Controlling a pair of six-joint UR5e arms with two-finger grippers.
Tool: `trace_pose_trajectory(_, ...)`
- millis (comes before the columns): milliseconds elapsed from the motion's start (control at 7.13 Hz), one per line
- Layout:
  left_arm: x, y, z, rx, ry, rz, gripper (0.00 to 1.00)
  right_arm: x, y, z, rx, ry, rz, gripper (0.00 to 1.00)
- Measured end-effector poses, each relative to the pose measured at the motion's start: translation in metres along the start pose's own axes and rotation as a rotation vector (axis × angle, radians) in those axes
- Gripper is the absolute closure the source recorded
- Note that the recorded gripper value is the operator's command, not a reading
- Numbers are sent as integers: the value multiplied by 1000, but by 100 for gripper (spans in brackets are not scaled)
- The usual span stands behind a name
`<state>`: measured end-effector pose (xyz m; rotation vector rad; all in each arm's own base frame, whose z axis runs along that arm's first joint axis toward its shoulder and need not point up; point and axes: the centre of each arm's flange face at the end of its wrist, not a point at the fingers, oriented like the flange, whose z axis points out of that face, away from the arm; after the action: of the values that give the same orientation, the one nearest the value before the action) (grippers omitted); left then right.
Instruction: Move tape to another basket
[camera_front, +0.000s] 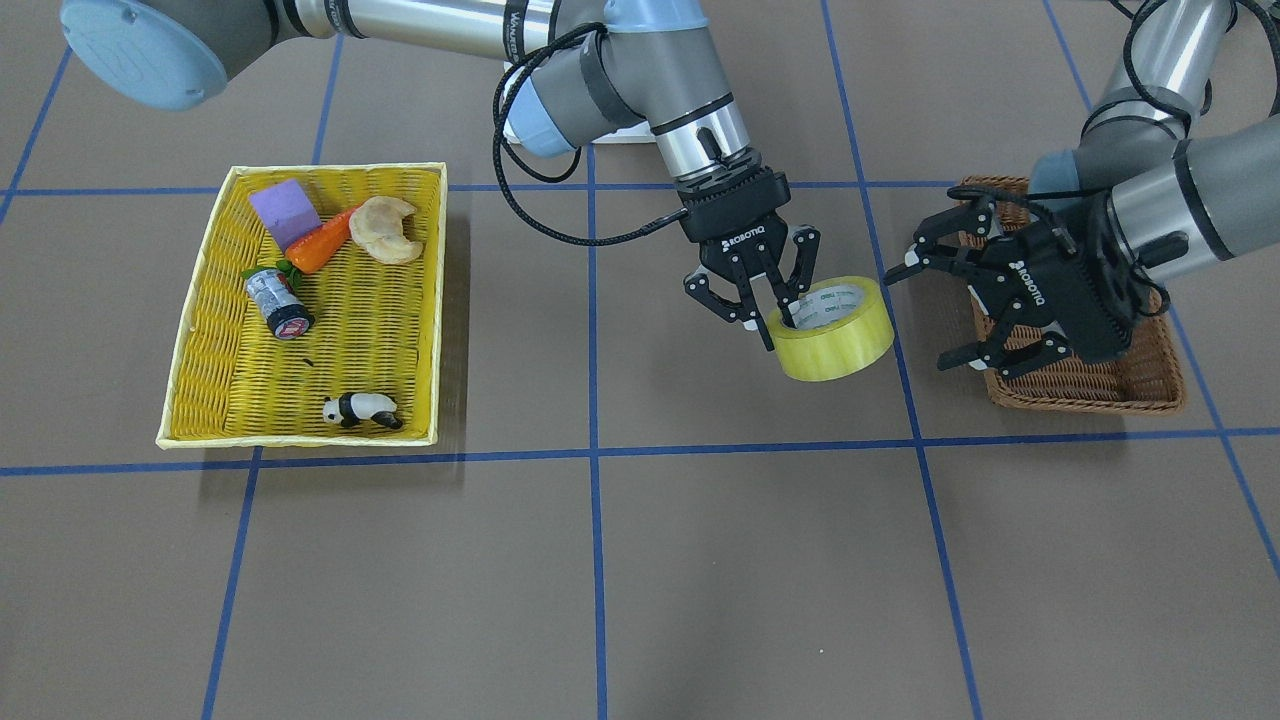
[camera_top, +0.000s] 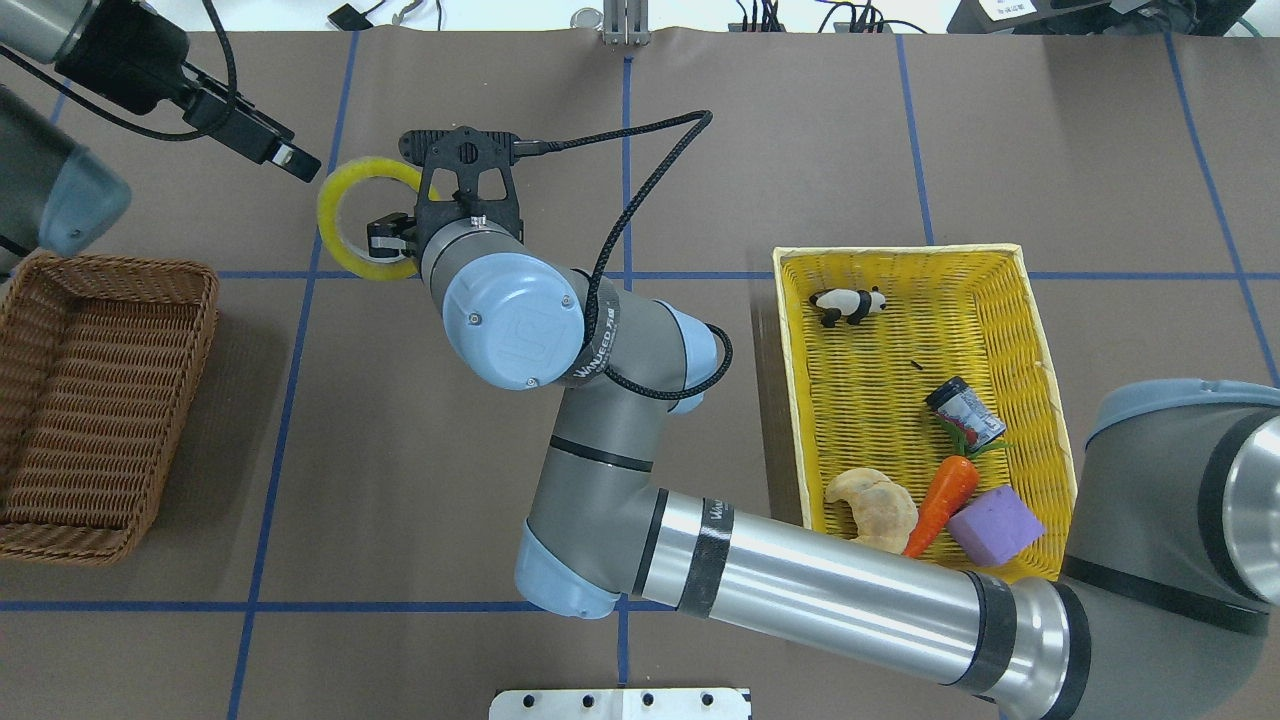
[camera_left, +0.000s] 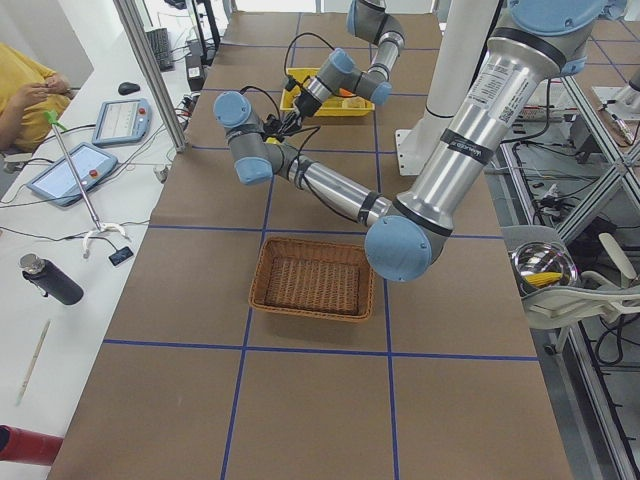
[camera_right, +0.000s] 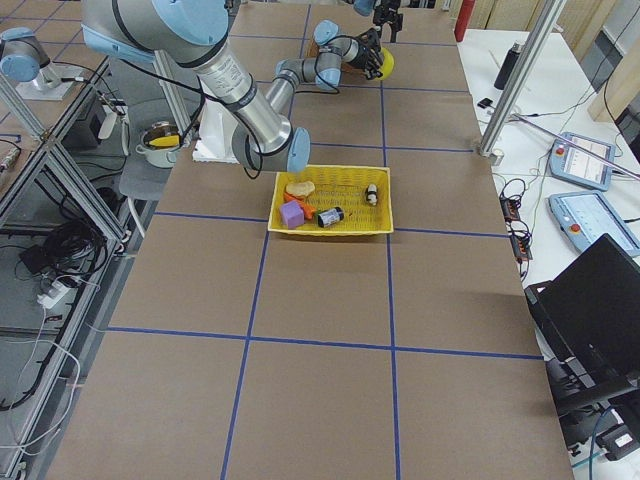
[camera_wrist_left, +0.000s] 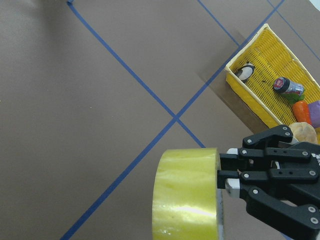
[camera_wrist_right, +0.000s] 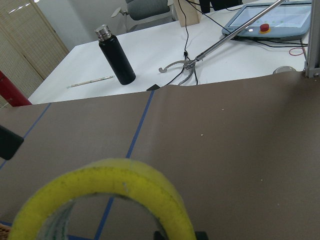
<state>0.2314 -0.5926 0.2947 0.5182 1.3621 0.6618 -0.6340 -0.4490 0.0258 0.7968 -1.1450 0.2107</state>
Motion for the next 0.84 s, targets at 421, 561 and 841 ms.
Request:
trace_pose_trajectory(421, 4, 2, 11, -14, 14, 2, 3, -11, -3, -8, 25, -32, 12, 100)
trace_pose_trajectory(561, 6, 2, 16, -19, 19, 2, 27, -12, -5, -9, 36, -33, 14, 100)
trace_pose_trajectory(841, 9, 3, 22, -26, 27, 5, 100, -13, -4, -10, 46, -32, 15, 100)
